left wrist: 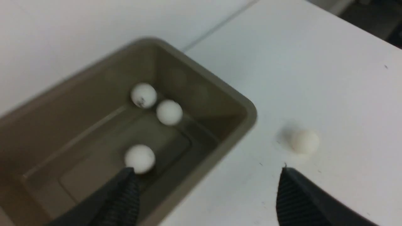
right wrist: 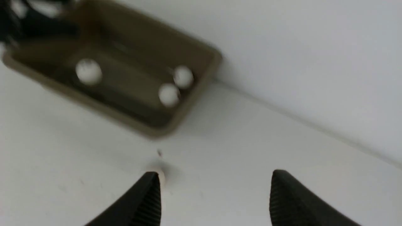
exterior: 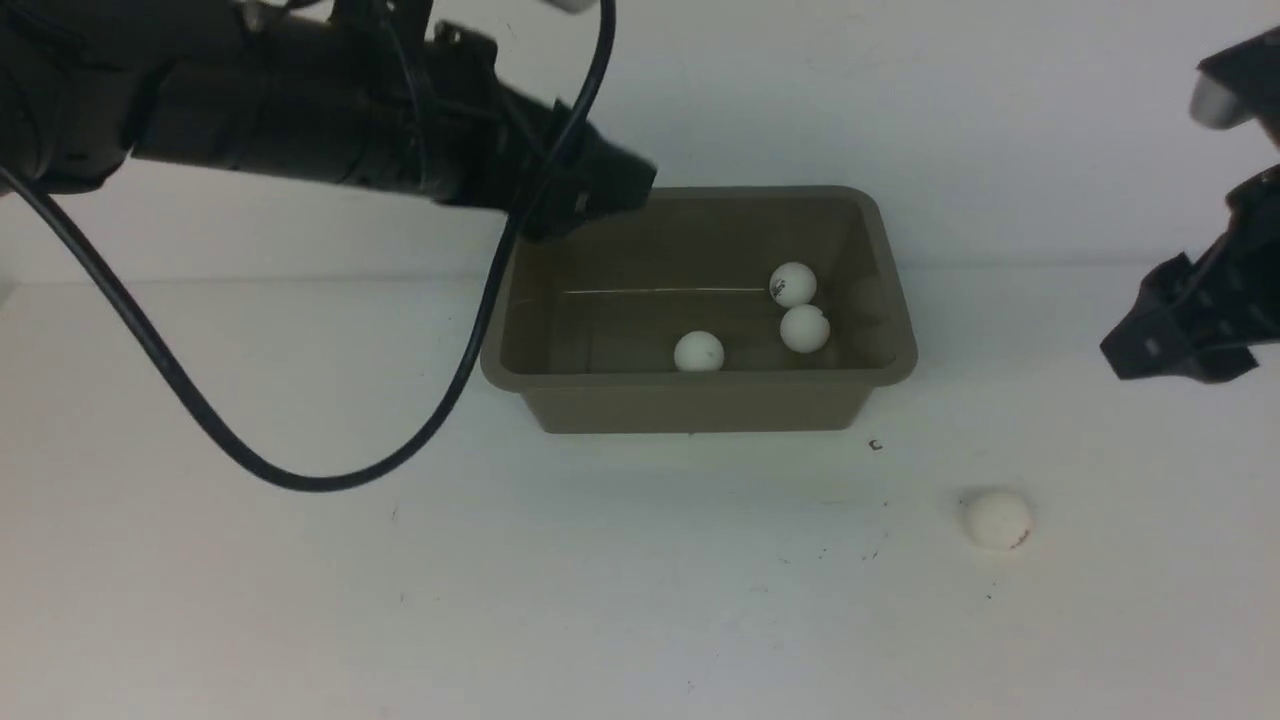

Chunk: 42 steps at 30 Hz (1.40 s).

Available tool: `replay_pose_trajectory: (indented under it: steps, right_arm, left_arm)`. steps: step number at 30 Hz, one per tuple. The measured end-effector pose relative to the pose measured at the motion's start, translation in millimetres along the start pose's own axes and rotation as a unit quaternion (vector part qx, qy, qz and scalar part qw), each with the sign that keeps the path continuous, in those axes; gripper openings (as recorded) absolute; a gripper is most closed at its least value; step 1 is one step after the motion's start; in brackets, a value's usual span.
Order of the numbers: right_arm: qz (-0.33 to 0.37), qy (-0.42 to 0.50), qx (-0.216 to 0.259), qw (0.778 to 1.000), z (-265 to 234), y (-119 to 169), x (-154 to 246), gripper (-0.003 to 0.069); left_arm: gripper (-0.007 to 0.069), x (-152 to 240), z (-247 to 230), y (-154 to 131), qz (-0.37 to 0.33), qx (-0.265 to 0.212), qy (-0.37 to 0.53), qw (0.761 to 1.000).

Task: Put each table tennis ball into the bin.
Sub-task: Use the right arm to clamp the table tennis ball closest to it

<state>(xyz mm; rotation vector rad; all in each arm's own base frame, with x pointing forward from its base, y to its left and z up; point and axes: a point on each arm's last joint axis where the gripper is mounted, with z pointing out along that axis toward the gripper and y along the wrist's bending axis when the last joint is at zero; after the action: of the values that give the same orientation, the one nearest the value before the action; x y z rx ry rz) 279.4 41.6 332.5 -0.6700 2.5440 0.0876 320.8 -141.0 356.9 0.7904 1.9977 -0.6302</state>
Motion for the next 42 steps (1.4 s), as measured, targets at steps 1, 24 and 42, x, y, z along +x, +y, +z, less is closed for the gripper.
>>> replay_pose_trajectory:
  steps: [1, 24, 42]
  right_arm:
    - [0.001, 0.006, -0.002, 1.000, 2, 0, 2, 0.0429]
    - [0.016, 0.049, 0.009, 0.999, 108, -7, 35, 0.0429]
    - [0.105, 0.055, 0.027, 0.993, 142, -48, 52, 0.0429]
  left_arm:
    - [0.0523, 1, 0, -1, -0.004, 0.006, 0.007, 1.000]
    - [0.0520, 8, -1, -9, -0.021, 0.050, 0.045, 0.997]
    - [0.0520, 9, -3, -13, -0.027, 0.064, 0.055, 0.996]
